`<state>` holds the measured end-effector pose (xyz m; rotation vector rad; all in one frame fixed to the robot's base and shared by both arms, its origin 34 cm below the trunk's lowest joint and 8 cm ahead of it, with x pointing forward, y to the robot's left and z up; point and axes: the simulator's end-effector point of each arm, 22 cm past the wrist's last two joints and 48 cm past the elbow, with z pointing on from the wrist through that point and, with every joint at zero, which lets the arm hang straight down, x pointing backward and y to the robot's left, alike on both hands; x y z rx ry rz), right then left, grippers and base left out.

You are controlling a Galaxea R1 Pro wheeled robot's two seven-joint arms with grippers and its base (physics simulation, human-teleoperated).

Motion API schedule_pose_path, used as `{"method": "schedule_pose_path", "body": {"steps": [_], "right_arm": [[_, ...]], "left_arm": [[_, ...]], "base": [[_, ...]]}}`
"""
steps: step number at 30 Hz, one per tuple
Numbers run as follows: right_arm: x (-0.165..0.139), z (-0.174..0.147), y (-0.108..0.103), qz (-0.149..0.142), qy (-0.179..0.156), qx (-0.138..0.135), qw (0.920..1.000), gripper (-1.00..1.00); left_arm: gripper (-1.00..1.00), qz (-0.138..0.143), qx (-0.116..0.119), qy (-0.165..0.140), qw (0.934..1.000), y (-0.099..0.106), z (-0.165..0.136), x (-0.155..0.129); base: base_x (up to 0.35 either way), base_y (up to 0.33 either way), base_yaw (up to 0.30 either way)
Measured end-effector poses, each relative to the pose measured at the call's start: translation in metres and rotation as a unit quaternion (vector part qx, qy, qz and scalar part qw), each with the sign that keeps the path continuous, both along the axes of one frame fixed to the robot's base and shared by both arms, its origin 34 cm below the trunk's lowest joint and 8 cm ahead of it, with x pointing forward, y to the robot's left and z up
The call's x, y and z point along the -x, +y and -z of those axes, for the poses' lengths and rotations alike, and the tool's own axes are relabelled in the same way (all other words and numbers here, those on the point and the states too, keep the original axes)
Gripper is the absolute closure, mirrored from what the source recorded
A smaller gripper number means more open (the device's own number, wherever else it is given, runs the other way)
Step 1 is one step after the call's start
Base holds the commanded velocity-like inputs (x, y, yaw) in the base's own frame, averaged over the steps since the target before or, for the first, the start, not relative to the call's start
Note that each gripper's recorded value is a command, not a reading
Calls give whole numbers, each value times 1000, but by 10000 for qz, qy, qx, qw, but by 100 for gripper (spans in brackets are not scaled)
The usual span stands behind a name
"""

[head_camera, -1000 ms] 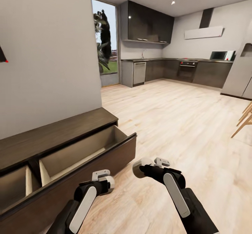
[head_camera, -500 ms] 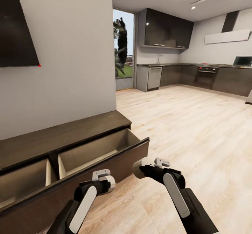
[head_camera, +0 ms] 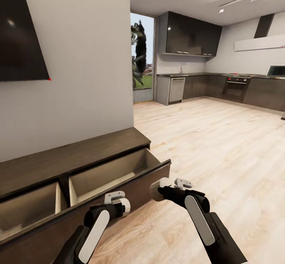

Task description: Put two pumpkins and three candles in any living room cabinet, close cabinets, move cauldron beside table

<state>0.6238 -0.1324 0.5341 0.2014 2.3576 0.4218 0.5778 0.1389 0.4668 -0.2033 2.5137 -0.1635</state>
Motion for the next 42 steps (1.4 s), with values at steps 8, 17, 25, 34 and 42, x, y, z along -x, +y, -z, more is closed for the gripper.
{"method": "schedule_pose_path", "body": {"steps": [8, 17, 25, 34, 42], "right_arm": [[-6, -23, 0, -2, -54, -3, 10000, 100], [-10, -42, 0, 1, -41, -9, 10000, 100], [-14, -58, 0, 3, -23, -11, 10000, 100], [-18, -75, 0, 11, 4, 12, 10000, 100], [-21, -91, -1, 16, 16, 27, 10000, 100]], "left_arm": [[100, 1, 0, 1, 10000, 0, -18, -5], [100, 0, -1, 3, 10000, 0, -38, -9], [100, 0, -1, 4, 10000, 0, -55, -13], [100, -1, 1, 7, 10000, 0, -74, -18], [100, -2, 3, 10, 10000, 0, -91, -21]], "base": [[0, 0, 0], [0, 0, 0], [0, 0, 0], [0, 0, 182], [0, 0, 289]]}}
